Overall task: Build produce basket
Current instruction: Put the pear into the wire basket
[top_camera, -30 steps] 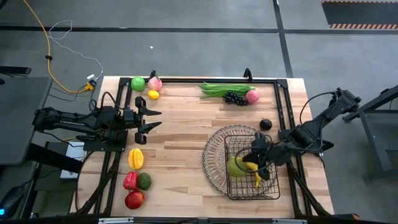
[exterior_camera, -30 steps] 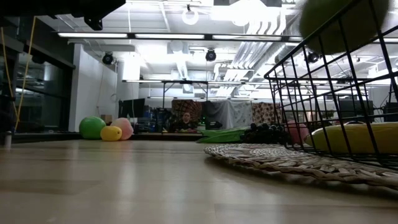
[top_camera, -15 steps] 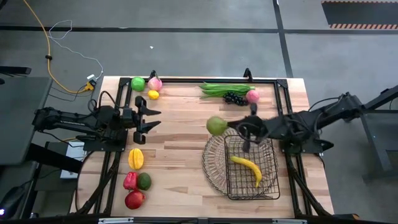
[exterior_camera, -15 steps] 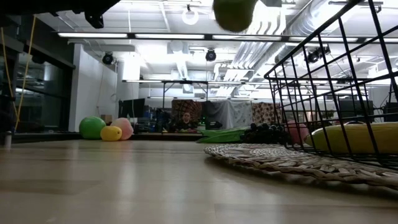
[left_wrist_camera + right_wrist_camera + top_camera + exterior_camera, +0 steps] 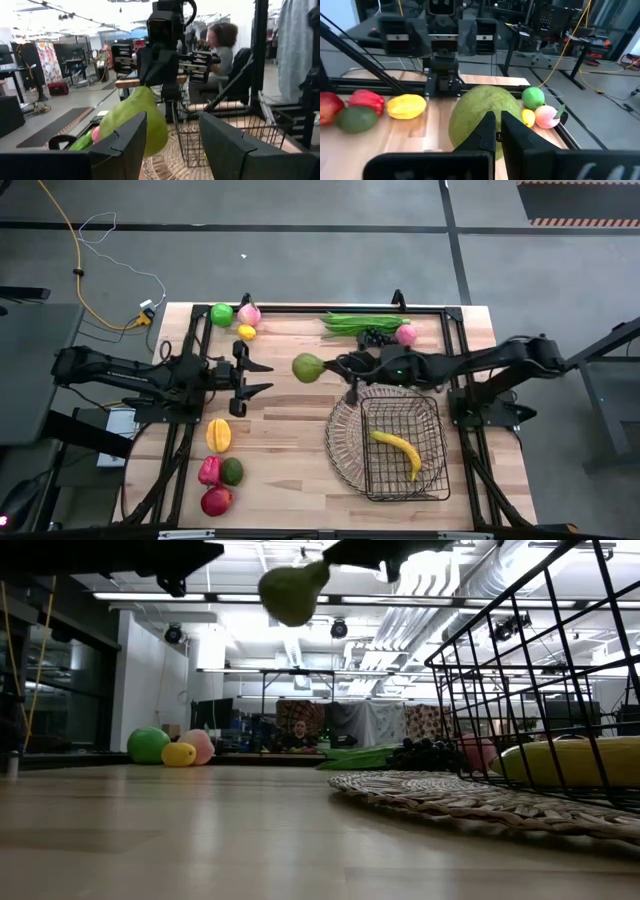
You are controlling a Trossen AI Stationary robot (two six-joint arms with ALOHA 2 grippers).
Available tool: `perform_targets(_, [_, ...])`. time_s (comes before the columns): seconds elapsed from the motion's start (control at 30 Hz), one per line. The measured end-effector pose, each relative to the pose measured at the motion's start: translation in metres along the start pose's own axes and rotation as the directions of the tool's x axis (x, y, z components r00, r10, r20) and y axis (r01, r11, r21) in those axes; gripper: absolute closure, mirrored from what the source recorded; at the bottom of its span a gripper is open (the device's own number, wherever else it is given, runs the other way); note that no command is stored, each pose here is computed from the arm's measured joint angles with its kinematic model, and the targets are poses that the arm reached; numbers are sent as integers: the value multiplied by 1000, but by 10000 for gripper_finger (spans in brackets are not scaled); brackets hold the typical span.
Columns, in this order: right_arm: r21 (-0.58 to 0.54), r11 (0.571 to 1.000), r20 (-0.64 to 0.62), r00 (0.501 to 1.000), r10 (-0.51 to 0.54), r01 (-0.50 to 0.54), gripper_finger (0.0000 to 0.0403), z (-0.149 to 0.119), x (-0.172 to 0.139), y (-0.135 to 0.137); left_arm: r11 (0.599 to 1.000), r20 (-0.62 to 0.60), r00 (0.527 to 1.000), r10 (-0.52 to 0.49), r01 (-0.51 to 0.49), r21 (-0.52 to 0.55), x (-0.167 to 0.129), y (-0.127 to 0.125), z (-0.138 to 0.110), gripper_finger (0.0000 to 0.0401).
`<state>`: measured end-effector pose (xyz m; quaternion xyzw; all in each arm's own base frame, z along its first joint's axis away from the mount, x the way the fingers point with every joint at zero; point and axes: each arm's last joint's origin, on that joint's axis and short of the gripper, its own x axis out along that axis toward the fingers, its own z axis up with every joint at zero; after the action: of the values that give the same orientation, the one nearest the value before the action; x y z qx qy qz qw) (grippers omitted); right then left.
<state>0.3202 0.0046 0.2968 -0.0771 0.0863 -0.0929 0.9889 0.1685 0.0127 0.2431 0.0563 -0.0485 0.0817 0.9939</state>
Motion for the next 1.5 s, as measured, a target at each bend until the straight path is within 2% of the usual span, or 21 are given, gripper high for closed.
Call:
perform_targets(0.2, [24,1000,13,1000,3,-4,403,-19,7,2,998,-46,998,38,-40,-40,4,1,0,233])
perform_targets(0.37, [135,989,173,984,41,-65,403,-58,-14,-4,999,-94,995,33,-37,-40,3,1,-2,233])
perform_targets(0.5, [174,972,339,936,94,-161,403,-63,-30,-9,998,-82,996,34,-38,-42,4,1,-1,233])
perform_targets(0.73, [168,972,335,937,100,-163,403,-66,-30,-10,998,-69,997,25,-28,-48,9,0,-2,233])
perform_targets(1.07, [168,970,333,936,111,-174,403,-66,-30,-11,999,-83,996,32,-32,4,17,-2,-9,233])
perform_targets(1.2, [199,961,332,936,120,-194,403,-66,-31,-10,999,-86,996,37,-37,4,17,-1,-10,233])
perform_targets(1.33, [147,960,348,921,174,-237,403,-54,-44,0,999,-87,996,37,-37,5,17,-1,-10,233])
perform_targets(1.5, [88,949,287,920,266,-302,403,-40,-74,16,999,-89,995,43,-42,5,17,-1,-10,233])
